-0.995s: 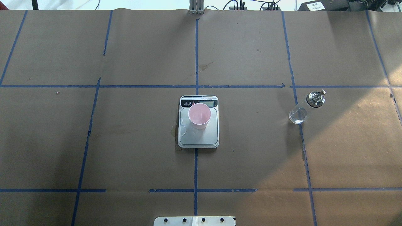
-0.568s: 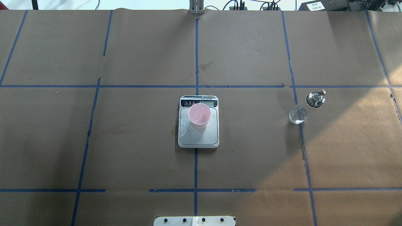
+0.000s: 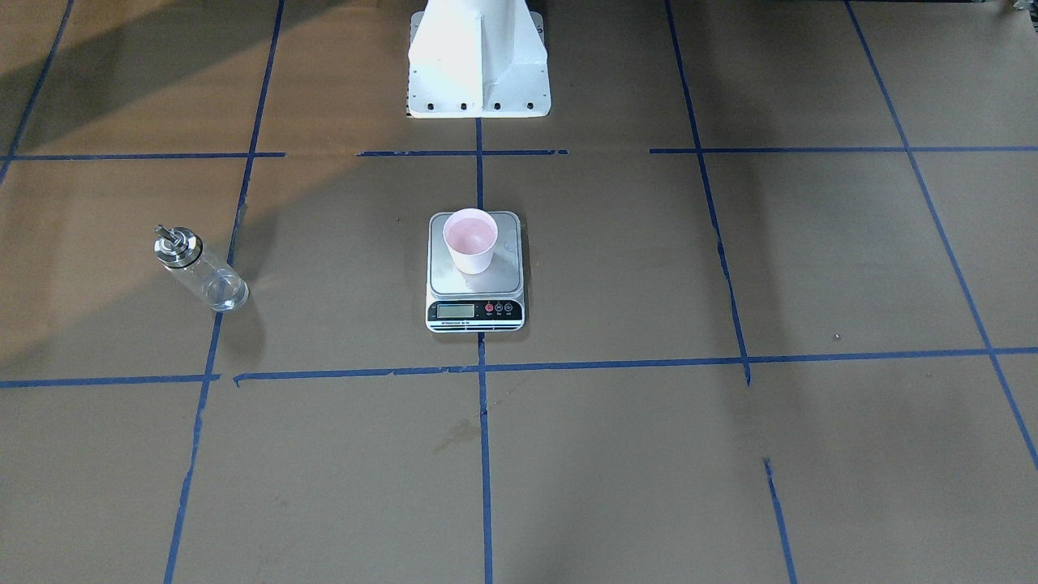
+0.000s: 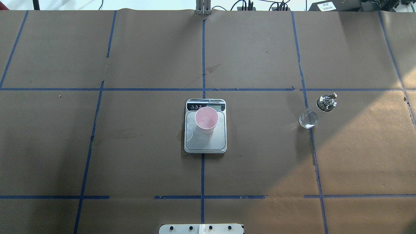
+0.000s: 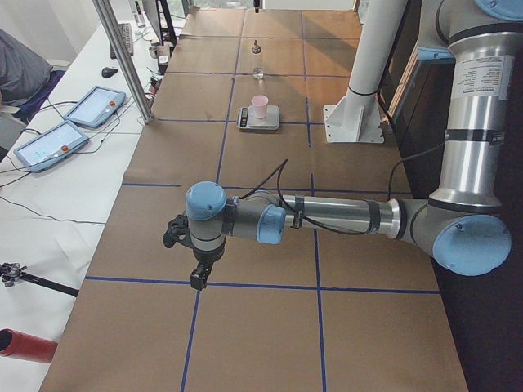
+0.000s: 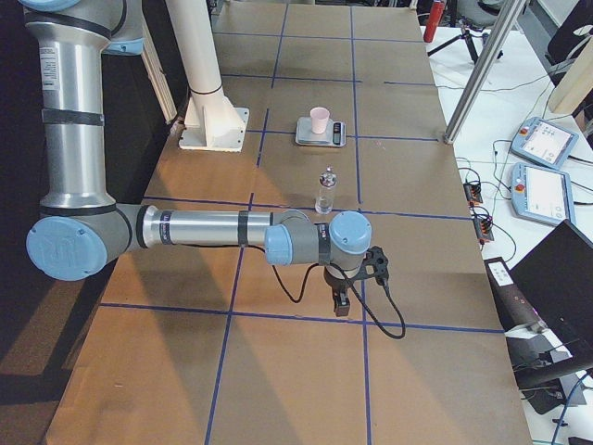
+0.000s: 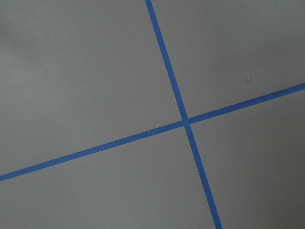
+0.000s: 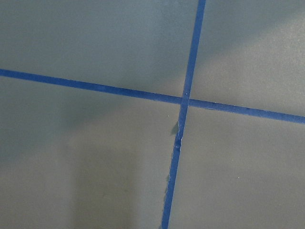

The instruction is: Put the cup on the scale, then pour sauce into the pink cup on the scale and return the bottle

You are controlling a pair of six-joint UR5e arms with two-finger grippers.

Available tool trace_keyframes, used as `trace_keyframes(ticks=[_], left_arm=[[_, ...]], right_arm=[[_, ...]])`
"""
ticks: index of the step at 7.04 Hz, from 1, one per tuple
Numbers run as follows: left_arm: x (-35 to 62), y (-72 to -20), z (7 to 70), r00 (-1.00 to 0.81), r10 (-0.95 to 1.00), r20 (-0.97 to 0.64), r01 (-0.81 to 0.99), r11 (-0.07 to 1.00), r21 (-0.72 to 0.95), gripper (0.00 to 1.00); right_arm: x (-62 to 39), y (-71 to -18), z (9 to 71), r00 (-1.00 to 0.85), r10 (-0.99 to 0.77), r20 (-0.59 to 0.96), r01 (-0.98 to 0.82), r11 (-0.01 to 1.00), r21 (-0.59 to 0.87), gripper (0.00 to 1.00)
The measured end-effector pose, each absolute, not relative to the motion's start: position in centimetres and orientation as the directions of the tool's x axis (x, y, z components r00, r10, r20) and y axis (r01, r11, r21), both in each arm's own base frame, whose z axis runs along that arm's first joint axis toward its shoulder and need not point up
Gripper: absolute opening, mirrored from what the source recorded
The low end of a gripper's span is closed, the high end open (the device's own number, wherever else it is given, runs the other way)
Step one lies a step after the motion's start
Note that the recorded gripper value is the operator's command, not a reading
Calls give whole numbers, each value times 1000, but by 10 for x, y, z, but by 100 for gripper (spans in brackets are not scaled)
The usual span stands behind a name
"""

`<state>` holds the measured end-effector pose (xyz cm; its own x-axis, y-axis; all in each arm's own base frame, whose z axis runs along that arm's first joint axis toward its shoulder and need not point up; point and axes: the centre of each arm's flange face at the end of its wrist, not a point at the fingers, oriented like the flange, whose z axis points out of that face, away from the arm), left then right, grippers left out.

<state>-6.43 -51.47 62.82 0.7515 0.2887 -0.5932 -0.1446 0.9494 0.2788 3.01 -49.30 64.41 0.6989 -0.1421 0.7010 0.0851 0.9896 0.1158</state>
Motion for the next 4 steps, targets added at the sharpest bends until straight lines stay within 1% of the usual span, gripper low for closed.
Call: trace_keyframes(ticks=[4], left_arm=[[-64, -515, 629, 752, 287, -594, -144, 950, 276, 100]], right_arm=[[63, -496, 636, 690, -90, 718, 2, 992, 122, 100]])
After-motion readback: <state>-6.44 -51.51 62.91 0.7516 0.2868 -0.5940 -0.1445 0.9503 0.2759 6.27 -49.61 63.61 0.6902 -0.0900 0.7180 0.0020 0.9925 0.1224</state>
